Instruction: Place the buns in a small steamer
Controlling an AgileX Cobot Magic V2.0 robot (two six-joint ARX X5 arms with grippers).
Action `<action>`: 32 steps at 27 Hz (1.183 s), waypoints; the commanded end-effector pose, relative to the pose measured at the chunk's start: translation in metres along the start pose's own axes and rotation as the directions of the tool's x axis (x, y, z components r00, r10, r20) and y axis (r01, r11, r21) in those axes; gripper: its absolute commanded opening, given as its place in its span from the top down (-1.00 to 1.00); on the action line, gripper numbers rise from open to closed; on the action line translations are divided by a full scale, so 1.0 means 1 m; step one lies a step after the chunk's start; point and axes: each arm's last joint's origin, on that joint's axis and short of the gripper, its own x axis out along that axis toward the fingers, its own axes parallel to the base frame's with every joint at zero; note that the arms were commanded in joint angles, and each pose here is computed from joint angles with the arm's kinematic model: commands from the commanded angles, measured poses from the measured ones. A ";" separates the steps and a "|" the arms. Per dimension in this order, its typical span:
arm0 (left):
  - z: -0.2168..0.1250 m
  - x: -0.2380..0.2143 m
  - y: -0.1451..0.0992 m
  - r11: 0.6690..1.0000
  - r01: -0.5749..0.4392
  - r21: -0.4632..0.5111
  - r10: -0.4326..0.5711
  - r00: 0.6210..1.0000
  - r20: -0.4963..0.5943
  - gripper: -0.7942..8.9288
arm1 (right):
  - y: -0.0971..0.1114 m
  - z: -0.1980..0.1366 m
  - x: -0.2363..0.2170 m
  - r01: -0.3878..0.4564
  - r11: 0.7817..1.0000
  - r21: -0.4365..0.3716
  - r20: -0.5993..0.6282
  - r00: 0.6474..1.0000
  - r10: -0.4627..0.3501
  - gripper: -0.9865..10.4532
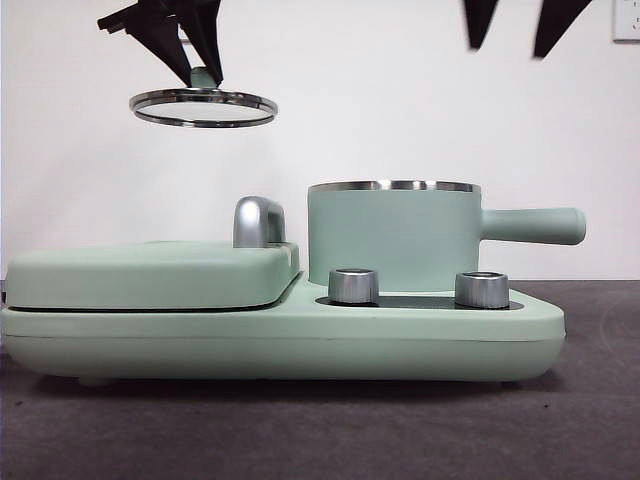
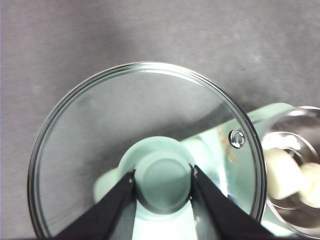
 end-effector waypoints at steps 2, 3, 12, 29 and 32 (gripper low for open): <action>0.003 -0.011 -0.021 0.999 0.034 0.040 -0.036 0.998 0.048 0.82 | -0.003 -0.047 -0.042 -0.005 1.000 -0.008 0.023 1.000 0.005 0.16; 0.003 -0.010 -0.028 0.998 0.045 0.054 -0.047 0.998 0.044 0.82 | -0.005 -0.063 -0.052 -0.006 1.000 -0.006 0.049 0.999 0.006 0.16; -0.007 -0.005 -0.106 0.965 0.166 0.204 -0.170 0.986 0.001 0.82 | -0.011 -0.214 -0.094 -0.188 0.982 -0.008 0.423 0.890 0.173 0.16; -0.027 0.004 -0.179 0.899 0.276 0.339 -0.274 0.960 -0.056 0.82 | -0.014 -0.279 -0.092 -0.224 0.974 -0.019 0.617 0.764 0.188 0.16; -0.027 0.011 -0.180 0.898 0.277 0.341 -0.276 0.960 -0.051 0.82 | -0.014 -0.278 -0.093 -0.225 0.974 -0.022 0.628 0.755 0.188 0.16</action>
